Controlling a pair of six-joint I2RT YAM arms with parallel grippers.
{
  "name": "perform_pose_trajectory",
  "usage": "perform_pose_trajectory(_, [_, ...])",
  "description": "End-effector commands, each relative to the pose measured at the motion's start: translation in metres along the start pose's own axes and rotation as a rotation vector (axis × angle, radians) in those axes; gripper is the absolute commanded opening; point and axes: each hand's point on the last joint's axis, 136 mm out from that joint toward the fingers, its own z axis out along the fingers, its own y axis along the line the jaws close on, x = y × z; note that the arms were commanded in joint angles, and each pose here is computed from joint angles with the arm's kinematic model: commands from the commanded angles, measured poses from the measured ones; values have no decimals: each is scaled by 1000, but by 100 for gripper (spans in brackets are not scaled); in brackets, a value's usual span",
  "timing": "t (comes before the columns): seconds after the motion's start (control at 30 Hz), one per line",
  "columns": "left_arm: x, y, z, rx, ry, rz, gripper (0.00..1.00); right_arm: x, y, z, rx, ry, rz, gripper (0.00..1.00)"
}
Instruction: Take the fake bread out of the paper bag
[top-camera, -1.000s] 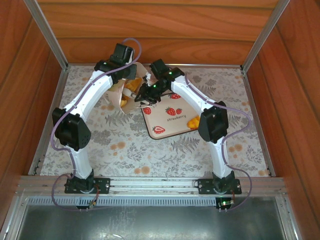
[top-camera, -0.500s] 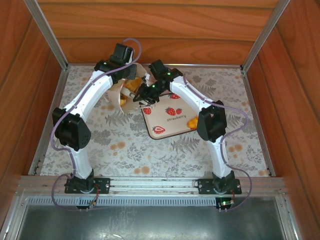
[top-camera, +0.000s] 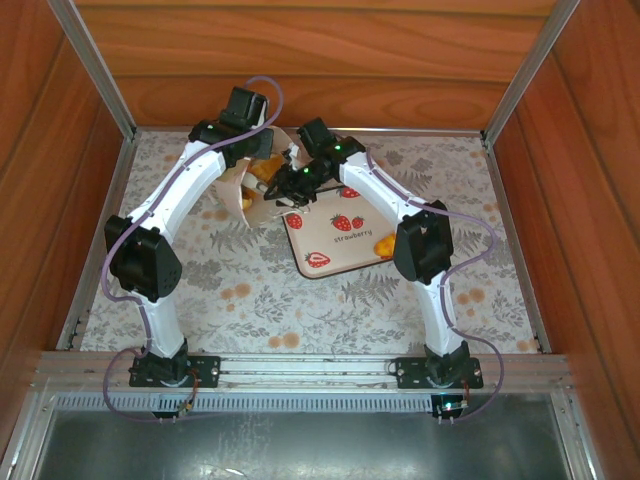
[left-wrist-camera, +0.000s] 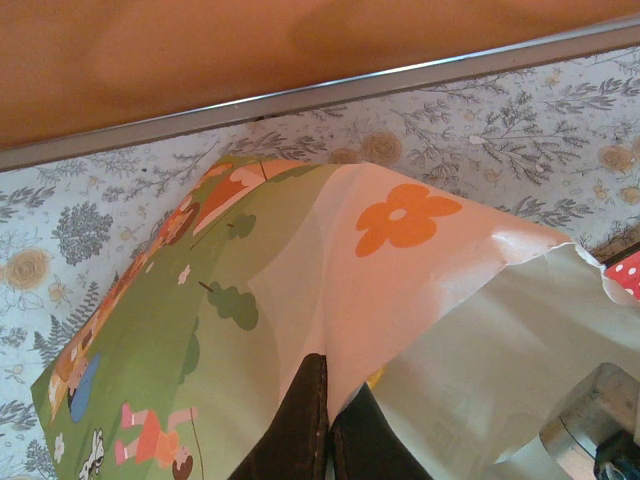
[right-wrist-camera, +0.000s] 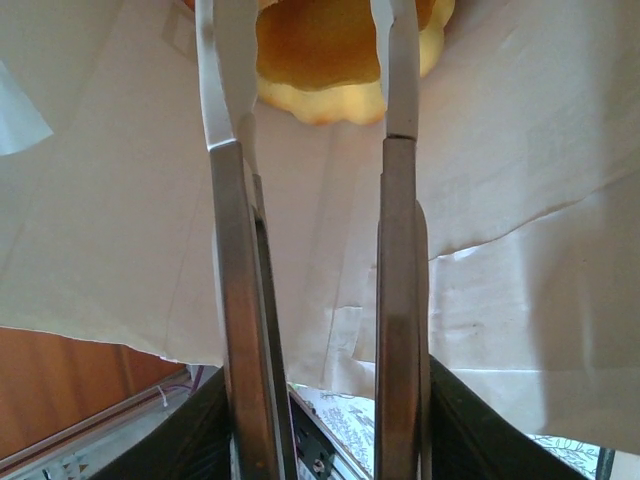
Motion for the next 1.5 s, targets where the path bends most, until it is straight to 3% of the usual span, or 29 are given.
perform_pose_trajectory(0.0, [-9,-5,-15,17,-40,2,0,-9,18,-4,-57,-19,-40,43])
perform_pose_trajectory(0.27, [-7,-4,-13,13,-34,5,0,-15,14,0,-54,-26,-34,42])
perform_pose_trajectory(0.5, [-7,-2,-13,2,-35,9,0,-16,23,-9,-56,-46,-47,29])
perform_pose_trajectory(0.57, [-7,-2,-12,0,-35,9,0,-16,28,-14,-61,-56,-53,19])
perform_pose_trajectory(0.63, [-7,-1,-12,-4,-32,10,0,-15,31,-18,-65,-68,-56,16])
perform_pose_trajectory(1.47, [-15,15,-15,-97,-63,23,0,24,46,-76,-17,-171,-61,8])
